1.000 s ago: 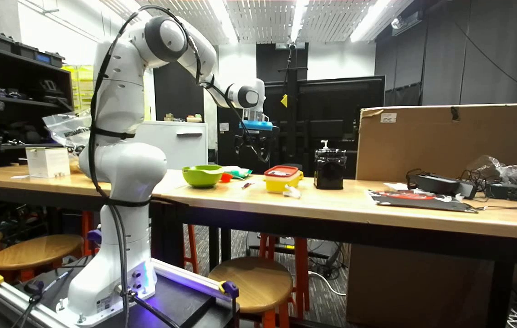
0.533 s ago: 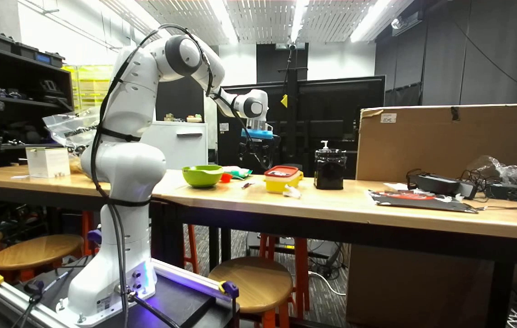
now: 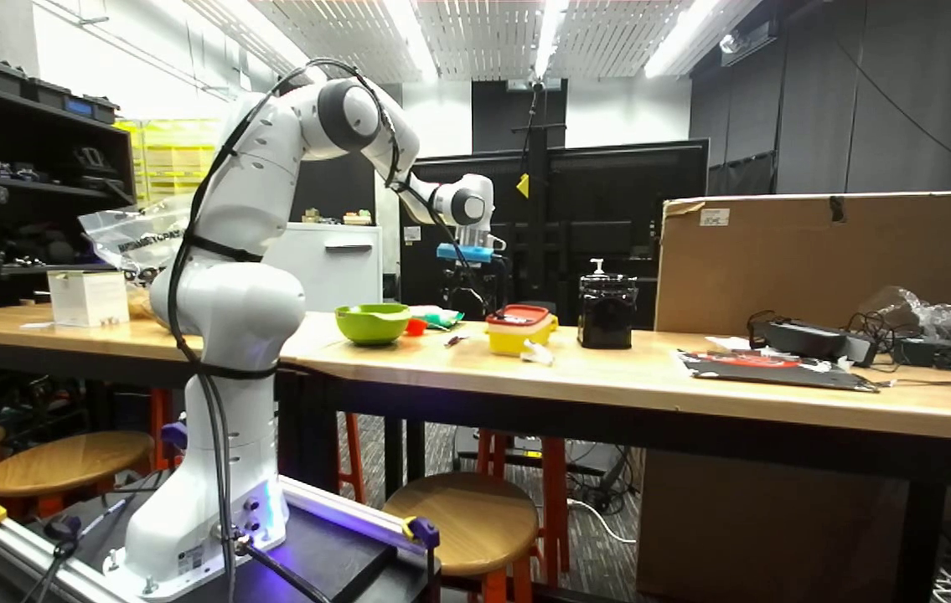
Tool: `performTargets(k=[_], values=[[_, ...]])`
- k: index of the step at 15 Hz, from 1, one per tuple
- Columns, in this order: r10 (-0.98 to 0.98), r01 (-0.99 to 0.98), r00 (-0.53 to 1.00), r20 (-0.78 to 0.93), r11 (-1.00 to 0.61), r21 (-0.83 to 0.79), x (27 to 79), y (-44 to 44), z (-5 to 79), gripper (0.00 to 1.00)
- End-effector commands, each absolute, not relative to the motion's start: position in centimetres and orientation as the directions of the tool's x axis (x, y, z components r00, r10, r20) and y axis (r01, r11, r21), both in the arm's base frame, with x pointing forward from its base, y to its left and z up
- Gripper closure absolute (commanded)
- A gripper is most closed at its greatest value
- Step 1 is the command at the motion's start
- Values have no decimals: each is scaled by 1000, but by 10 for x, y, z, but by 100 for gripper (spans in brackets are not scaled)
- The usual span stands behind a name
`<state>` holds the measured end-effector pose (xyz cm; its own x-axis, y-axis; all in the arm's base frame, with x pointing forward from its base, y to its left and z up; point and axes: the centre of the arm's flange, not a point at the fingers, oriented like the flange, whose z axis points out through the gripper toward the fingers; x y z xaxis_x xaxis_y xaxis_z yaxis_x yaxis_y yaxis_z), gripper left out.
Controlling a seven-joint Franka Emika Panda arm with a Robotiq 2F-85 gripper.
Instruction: Use the silver spoon to stir the contents in the green bowl.
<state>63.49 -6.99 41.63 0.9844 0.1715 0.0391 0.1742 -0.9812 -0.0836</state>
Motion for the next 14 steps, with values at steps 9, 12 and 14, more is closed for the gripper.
performTargets(k=[9,12,14], values=[[46,44,999,-24,-996,-80,618,-70,400,0],[48,45,998,-28,-994,-95,617,-74,391,0],[46,42,998,-33,-994,-104,618,-76,386,0]])
